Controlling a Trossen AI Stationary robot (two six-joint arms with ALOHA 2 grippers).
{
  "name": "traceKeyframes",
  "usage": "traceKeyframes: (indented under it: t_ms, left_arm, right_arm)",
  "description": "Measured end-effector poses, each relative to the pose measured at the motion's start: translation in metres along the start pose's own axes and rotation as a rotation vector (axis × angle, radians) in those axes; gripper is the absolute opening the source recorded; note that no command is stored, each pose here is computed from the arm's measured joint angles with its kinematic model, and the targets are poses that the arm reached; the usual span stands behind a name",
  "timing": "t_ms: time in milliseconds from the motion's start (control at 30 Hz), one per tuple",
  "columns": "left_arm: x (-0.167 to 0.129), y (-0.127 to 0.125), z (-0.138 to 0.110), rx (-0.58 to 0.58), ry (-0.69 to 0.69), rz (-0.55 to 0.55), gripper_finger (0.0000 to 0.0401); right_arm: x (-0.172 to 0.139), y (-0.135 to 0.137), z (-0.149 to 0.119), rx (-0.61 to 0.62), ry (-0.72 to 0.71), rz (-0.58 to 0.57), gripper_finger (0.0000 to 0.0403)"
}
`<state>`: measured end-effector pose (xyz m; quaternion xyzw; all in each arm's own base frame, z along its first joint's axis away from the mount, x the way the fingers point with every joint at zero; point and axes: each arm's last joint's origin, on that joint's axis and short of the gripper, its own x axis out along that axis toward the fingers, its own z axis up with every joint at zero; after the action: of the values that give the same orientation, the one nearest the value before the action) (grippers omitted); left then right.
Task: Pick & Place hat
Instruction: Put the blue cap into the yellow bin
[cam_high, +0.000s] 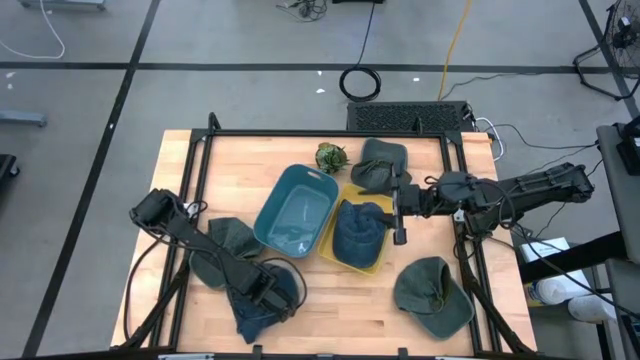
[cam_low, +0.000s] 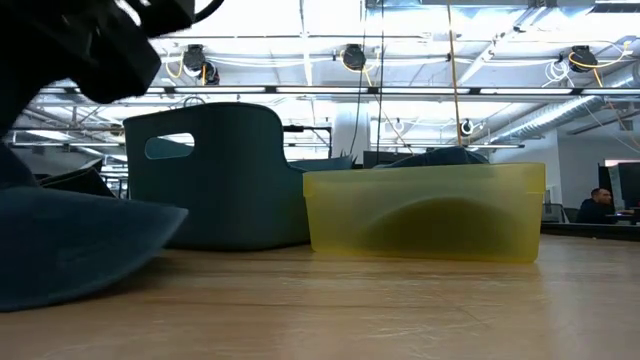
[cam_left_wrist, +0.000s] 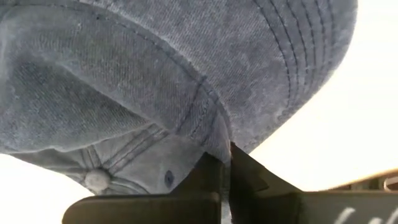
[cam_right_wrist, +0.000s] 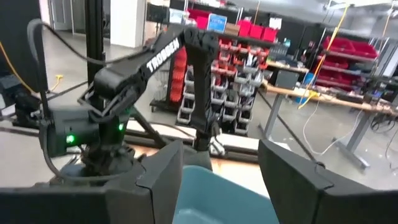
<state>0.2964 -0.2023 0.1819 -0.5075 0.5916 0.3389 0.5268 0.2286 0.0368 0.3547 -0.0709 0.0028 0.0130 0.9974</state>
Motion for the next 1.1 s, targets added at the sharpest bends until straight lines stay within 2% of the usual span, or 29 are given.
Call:
traceKeyframes:
  t_ms: [67, 200, 367, 533, 733, 867, 1000, 1100]
  left_arm:
    - [-0.004, -0.003, -0.002, 0.048, 0.006, -0.01, 0.0002]
    - [-0.018, -0.009, -0.007, 0.152, 0.027, -0.015, 0.0001]
    - [-0.04, -0.013, -0.012, 0.294, 0.023, 0.028, 0.0001]
    - [-0.063, -0.015, -0.017, 0.444, 0.036, 0.063, 0.0001]
    - [-0.089, -0.014, -0.022, 0.571, 0.063, 0.105, 0.0001]
    - [-0.108, -0.009, -0.023, 0.653, 0.062, 0.17, 0.0]
    - [-0.123, -0.002, -0.022, 0.739, 0.03, 0.249, 0.0]
    - [-0.127, -0.003, -0.02, 0.83, 0.014, 0.24, 0.0]
  right_arm:
    - [0.0, 0.0, -0.001, 0.004, 0.014, 0.007, 0.0196]
    - [0.0, 0.003, -0.002, 0.011, 0.01, 0.09, 0.0205]
    - [0.0, 0.005, -0.002, 0.077, 0.007, 0.159, 0.0249]
    - [0.0, 0.005, -0.003, 0.137, 0.029, 0.161, 0.0283]
    - [-0.001, 0.006, -0.005, 0.186, 0.058, 0.203, 0.0282]
    - [-0.003, 0.005, 0.005, 0.18, 0.105, 0.211, 0.0278]
    - [-0.007, 0.001, 0.018, 0.146, 0.145, 0.175, 0.0277]
    - [-0.01, -0.002, 0.029, 0.141, 0.15, 0.129, 0.0277]
